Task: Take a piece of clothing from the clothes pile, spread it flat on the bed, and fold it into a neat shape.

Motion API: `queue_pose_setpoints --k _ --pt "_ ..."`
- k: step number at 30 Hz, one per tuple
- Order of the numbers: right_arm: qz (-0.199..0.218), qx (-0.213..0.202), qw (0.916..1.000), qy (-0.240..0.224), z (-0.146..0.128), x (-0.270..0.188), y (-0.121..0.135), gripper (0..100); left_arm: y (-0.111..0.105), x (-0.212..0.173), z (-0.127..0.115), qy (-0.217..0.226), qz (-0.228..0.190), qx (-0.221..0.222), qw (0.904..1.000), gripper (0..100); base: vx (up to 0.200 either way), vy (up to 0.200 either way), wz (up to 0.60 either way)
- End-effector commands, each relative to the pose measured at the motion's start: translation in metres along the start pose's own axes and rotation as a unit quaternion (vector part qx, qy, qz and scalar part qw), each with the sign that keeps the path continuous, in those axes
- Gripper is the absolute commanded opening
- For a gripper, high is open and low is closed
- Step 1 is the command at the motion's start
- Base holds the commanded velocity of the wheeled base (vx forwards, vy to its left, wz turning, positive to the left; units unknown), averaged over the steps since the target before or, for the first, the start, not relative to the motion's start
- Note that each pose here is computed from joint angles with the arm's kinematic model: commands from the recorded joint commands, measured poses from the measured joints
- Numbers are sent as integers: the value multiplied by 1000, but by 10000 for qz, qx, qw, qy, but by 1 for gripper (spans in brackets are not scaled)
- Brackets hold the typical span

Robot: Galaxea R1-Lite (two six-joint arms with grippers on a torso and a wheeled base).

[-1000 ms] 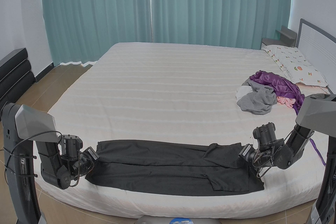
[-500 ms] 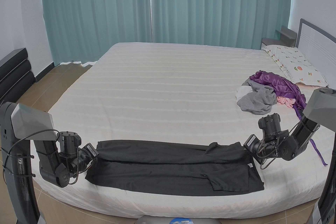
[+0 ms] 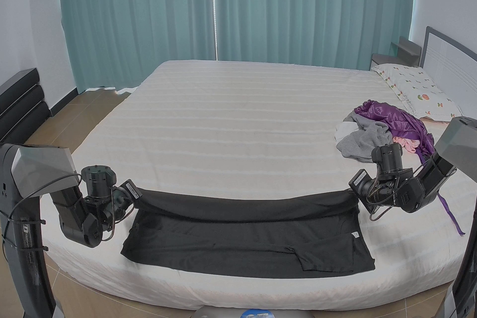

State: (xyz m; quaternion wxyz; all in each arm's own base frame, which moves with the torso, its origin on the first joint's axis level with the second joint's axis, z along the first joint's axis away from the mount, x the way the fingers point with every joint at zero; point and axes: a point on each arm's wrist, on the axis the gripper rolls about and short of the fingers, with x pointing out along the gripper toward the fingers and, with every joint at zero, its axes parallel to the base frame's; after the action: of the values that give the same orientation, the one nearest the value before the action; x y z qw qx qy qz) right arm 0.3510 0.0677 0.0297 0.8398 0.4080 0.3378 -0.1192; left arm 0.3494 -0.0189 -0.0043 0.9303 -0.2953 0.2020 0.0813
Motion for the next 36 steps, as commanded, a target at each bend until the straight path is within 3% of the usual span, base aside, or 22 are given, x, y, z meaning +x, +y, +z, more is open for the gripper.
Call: queue_pose_setpoints --k 1,20,36 --pt "185 23 9998 -114 6 3 11 0 -6 13 14 -238 -92 -42 9997 0 0 0 0" --pt "549 120 9972 -502 26 12 29 0 -11 26 22 -498 -241 -80 9984 0 0 0 0" --pt "591 188 9959 -665 34 22 24 0 -8 37 23 -597 -195 -89 9980 0 0 0 0"
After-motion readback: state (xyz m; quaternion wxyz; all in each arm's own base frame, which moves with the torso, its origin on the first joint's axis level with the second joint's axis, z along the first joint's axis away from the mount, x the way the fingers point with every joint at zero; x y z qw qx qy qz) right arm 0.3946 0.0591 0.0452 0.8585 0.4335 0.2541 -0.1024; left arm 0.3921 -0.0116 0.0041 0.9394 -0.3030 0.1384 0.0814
